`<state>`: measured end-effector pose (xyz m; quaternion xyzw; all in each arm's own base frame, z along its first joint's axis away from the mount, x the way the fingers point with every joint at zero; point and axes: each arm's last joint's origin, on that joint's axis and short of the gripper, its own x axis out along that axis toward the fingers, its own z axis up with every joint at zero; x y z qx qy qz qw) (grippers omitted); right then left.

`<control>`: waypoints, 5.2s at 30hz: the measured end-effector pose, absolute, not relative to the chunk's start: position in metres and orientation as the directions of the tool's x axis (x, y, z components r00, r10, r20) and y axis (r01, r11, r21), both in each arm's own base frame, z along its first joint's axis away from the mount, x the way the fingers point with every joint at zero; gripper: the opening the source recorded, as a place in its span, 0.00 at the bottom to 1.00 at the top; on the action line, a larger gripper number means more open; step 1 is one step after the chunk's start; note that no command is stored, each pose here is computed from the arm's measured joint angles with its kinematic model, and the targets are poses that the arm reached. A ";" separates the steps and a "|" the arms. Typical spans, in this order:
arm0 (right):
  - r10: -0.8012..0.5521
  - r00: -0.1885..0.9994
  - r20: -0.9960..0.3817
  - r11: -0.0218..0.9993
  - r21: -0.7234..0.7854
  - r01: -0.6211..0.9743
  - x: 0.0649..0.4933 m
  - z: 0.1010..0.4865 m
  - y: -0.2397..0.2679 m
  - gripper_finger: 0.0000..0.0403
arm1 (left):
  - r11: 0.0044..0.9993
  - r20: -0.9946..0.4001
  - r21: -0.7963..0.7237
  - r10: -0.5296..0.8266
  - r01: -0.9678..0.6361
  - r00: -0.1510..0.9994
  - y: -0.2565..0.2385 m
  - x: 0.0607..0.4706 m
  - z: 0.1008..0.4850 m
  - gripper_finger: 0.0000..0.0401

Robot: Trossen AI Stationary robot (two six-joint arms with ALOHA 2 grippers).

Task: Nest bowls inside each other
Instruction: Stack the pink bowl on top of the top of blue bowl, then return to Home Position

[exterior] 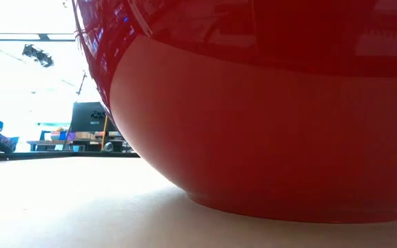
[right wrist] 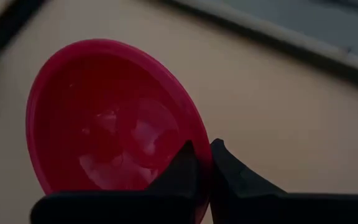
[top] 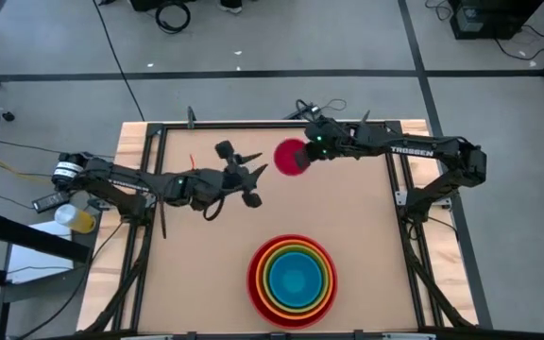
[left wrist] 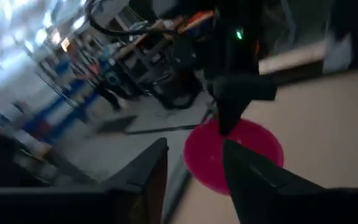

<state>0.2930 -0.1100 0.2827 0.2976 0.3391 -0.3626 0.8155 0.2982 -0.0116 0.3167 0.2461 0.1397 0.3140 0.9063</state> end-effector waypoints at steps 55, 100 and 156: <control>-0.104 0.624 -0.775 0.679 0.403 0.613 0.227 0.327 0.082 0.37 | 0.830 -0.462 -0.186 0.398 -0.526 0.792 0.011 0.186 0.338 0.36; 0.018 0.983 0.183 0.991 0.127 -0.042 0.148 0.328 0.000 0.00 | 0.942 0.230 -0.238 0.293 -0.238 0.928 0.008 0.096 0.300 0.14; 0.088 0.990 0.114 0.930 0.348 -0.123 0.096 0.177 -0.010 0.02 | 0.972 0.109 -0.174 0.178 -0.157 0.978 -0.003 0.096 0.177 0.00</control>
